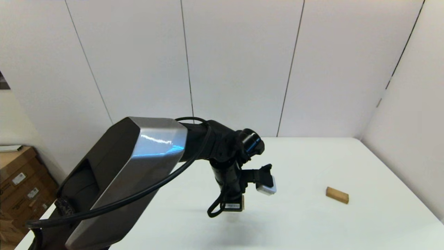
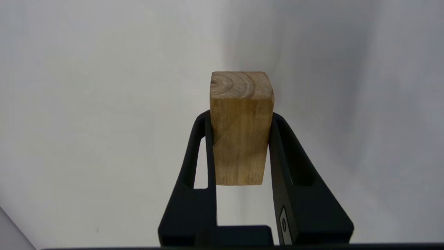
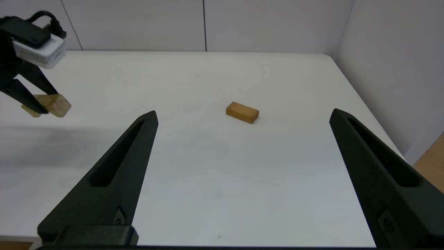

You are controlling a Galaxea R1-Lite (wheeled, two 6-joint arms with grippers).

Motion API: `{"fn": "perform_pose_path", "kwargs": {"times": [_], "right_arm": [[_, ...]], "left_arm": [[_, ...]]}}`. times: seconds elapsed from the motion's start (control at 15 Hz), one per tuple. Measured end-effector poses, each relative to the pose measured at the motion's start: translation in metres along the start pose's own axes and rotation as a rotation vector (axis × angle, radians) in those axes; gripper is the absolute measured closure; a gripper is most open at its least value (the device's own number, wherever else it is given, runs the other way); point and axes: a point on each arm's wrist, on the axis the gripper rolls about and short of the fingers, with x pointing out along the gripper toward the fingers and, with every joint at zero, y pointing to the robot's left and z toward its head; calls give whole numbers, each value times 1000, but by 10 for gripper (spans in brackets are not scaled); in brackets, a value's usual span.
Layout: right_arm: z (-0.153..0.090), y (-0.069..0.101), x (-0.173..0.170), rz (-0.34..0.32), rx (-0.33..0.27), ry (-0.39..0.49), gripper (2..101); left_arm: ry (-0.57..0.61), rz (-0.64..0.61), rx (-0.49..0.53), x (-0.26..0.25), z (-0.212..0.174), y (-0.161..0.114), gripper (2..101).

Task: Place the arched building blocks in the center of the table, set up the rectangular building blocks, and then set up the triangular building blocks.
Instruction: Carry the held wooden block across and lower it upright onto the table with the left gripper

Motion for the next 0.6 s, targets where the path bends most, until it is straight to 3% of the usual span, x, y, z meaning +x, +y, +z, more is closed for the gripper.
{"fn": "perform_pose_path", "kwargs": {"times": [0.6], "right_arm": [[0, 0, 0, 0, 0, -1, 43]], "left_arm": [[-4, -10, 26, 16, 13, -9, 773]]}}
